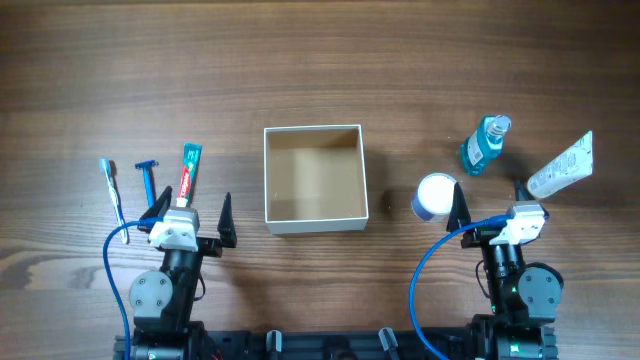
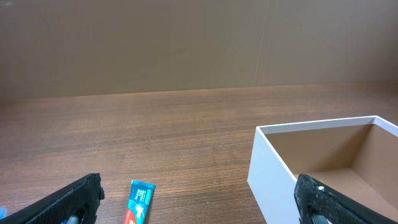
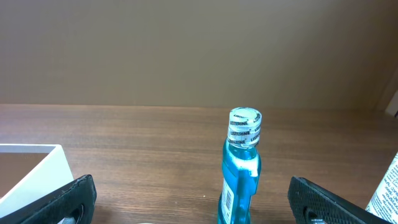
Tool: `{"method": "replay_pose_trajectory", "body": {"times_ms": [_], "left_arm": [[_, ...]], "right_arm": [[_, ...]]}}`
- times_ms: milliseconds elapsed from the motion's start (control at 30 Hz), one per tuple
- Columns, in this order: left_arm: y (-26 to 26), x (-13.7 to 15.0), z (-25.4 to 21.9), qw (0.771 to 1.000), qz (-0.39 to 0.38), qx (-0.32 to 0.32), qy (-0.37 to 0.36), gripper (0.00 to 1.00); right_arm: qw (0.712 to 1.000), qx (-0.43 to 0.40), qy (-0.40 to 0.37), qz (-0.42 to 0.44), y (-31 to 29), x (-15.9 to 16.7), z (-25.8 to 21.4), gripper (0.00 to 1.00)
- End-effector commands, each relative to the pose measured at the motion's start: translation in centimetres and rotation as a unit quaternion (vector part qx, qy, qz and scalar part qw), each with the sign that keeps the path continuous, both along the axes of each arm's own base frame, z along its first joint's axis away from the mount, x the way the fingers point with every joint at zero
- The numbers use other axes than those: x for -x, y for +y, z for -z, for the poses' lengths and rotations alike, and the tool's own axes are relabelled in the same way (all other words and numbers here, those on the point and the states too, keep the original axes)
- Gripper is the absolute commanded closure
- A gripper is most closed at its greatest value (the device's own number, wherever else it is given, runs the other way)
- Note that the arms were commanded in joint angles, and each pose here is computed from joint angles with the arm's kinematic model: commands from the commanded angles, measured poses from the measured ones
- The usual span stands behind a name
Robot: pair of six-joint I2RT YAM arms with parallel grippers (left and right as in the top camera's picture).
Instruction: Pack container
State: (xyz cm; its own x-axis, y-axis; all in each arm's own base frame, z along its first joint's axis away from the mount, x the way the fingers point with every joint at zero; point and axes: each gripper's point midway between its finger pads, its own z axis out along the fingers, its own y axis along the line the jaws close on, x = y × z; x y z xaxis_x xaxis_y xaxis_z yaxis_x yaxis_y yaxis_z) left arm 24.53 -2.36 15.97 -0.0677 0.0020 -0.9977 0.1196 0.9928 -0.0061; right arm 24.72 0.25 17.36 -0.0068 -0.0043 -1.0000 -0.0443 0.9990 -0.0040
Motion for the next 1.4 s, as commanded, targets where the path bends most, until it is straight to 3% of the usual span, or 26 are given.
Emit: {"method": "replay_pose_trajectory", "body": {"times_ms": [0, 967, 1033, 1133, 1233, 1367], "left_arm": [[-0.4, 0.1, 0.1, 1.0, 0.012, -0.007, -0.001, 0.0], [-0.4, 0.1, 0.1, 1.0, 0.012, -0.007, -0.002, 0.0], [-0.4, 0.1, 0.1, 1.0, 0.012, -0.007, -0.001, 0.0], [-0.4, 0.0, -0.3, 1.0, 0.01, 0.017, -0.007, 0.0], [-0.1, 0.1, -0.4, 0.996, -0.004, 0.089, 0.009, 0.0], [0.5, 0.8, -2.8, 0.994, -0.023, 0.104, 0.027, 0.0]], "right_arm": [[1.0, -0.005, -0.002, 0.002, 0.0, 0.0, -0.1, 0.0], [1.0, -0.006, -0.002, 0.002, 0.0, 0.0, -0.1, 0.0], [0.999, -0.047, -0.001, -0.002, 0.1, 0.0, -0.1, 0.0], [0.994, -0.107, 0.005, -0.016, 0.6, 0.0, -0.1, 0.0], [0.996, -0.078, 0.019, -0.044, 1.6, 0.1, -0.8, 0.0], [0.997, -0.034, 0.042, -0.053, 1.9, -0.2, -4.7, 0.0]]}}
